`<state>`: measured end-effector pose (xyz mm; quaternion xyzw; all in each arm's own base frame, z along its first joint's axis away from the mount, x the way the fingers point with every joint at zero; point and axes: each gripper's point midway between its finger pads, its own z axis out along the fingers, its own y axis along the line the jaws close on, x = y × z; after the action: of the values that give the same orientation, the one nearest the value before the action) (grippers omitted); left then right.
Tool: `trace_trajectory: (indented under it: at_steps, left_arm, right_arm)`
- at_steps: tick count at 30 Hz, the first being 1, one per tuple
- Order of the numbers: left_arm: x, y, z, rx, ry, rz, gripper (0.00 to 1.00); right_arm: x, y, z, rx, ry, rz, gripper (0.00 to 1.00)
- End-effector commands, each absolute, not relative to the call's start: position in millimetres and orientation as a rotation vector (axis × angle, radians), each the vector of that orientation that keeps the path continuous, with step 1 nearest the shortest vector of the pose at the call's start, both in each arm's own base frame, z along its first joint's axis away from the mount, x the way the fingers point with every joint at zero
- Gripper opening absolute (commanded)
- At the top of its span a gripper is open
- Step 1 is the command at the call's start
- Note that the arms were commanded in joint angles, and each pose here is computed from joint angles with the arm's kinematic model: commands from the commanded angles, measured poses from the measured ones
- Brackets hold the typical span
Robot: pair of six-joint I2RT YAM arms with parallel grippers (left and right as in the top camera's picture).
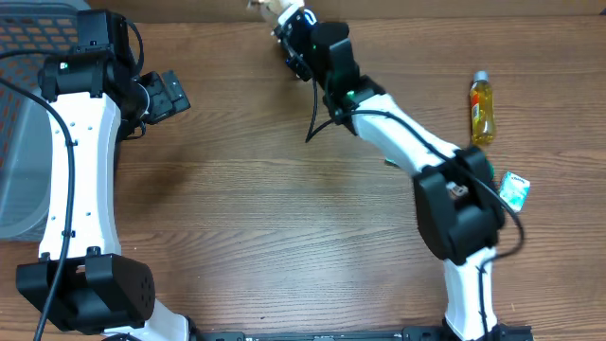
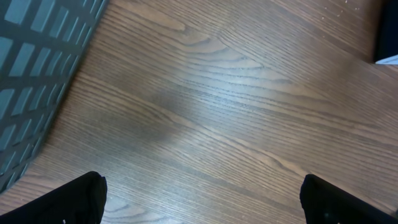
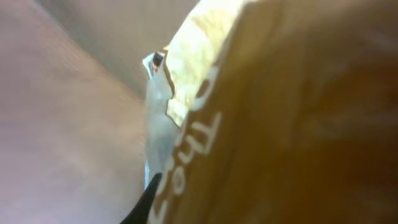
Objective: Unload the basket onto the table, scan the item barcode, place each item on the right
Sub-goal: 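Hold the snack bag barcode against the white scanner, then lower the snack bag onto the teal pack and release it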
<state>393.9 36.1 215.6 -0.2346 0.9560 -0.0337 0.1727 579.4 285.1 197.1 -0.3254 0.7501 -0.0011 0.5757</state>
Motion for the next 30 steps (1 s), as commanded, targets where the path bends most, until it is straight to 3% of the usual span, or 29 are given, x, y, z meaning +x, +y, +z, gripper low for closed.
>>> trace_trajectory:
  at_steps: [1, 8, 15, 16, 17, 19, 30]
  left_arm:
    - [395, 35, 222, -0.648, 2.698, -0.098, 1.0]
    - [395, 35, 222, -0.648, 2.698, -0.098, 0.99]
    - [395, 35, 222, -0.646, 2.699, -0.098, 0.99]
    - [395, 35, 222, -0.646, 2.699, -0.099, 1.0]
    - [395, 35, 222, -0.646, 2.699, -0.099, 1.0]
    - [395, 35, 222, -0.646, 2.699, -0.098, 1.0]
    - [395, 35, 222, -0.646, 2.699, -0.099, 0.99]
  right_arm:
    - [539, 263, 259, -0.514, 1.93, 0.338, 0.04]
    - [442, 238, 172, -0.588, 2.498, 0.637, 0.04]
    - [383, 179, 122, -0.561, 2.874, 0.483, 0.05]
    - [382, 172, 119, -0.549, 2.895, 0.449, 0.13]
    - [382, 166, 117, -0.536, 2.906, 0.418, 0.35]
    - [387, 154, 114, -0.511, 2.91, 0.351, 1.0]
    - [424, 106, 116, -0.063, 2.865, 0.117, 1.0]
